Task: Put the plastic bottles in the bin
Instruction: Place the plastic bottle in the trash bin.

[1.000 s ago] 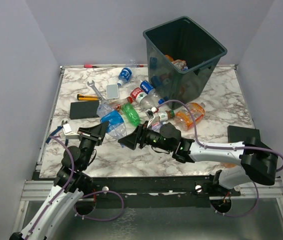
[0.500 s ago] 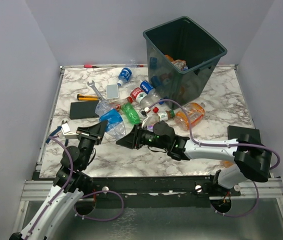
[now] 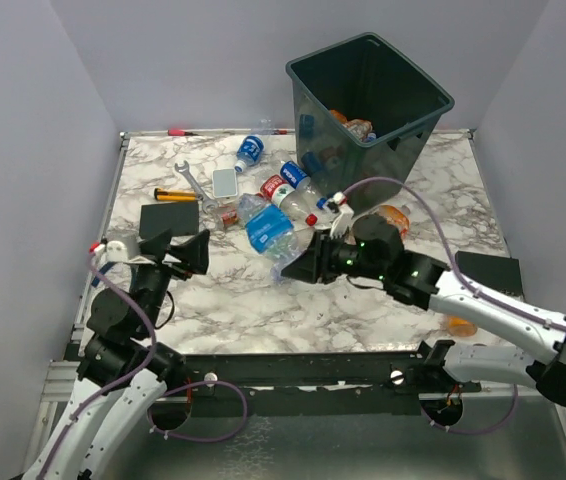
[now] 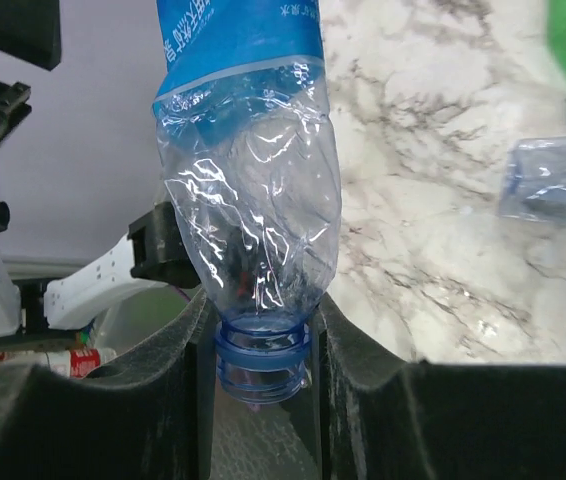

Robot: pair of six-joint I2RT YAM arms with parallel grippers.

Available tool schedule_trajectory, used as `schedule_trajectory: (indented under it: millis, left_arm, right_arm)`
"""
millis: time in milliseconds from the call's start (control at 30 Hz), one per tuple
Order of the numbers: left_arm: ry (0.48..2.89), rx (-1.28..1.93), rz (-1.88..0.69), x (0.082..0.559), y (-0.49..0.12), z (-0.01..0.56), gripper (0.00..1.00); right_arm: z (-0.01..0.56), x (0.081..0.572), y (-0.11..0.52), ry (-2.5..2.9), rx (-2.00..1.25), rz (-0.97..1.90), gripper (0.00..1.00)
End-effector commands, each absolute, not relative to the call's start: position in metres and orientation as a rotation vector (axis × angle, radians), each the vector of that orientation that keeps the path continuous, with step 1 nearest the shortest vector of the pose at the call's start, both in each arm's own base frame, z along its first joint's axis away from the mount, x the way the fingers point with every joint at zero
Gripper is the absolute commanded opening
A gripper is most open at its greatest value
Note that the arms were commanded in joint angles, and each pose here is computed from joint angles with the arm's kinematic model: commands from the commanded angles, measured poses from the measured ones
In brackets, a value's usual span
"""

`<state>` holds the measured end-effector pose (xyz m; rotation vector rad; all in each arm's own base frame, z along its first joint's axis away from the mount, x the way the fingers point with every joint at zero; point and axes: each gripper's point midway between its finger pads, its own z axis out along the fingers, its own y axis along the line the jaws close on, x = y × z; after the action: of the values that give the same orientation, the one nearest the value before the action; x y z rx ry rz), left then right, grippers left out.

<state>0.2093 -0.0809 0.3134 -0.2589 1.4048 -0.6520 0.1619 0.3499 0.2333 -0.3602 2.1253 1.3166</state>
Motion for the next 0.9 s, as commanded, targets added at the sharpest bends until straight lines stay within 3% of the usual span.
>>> schedule_trajectory:
  millis: [0,100,267,600,867]
  left_arm:
    - [1.407,0.567,-0.194,0.212,-0.106,0.280,0.99]
    - [1.245,0.930,-0.062,0.206,-0.124,0.263,0.99]
    - [1.084,1.270,0.015,0.207,-0.155,0.250,0.99]
    - [0.917,1.591,0.245,0.213,-0.176,0.228,0.99]
    - [0.894,1.602,0.333,0.225,-0.183,0.235,0.95]
  right_arm:
    - [0.220,0.142,0.301,2.366,-0.518,1.168,0.01]
    - [0.220,0.138,0.287,2.469,-0.601,1.102,0.01]
    - [0.215,0.133,0.291,2.542,-0.687,1.162,0.01]
    - [0.249,0.160,0.326,2.472,-0.724,1.297,0.00]
    - [0.255,0.157,0.339,2.499,-0.817,1.383,0.01]
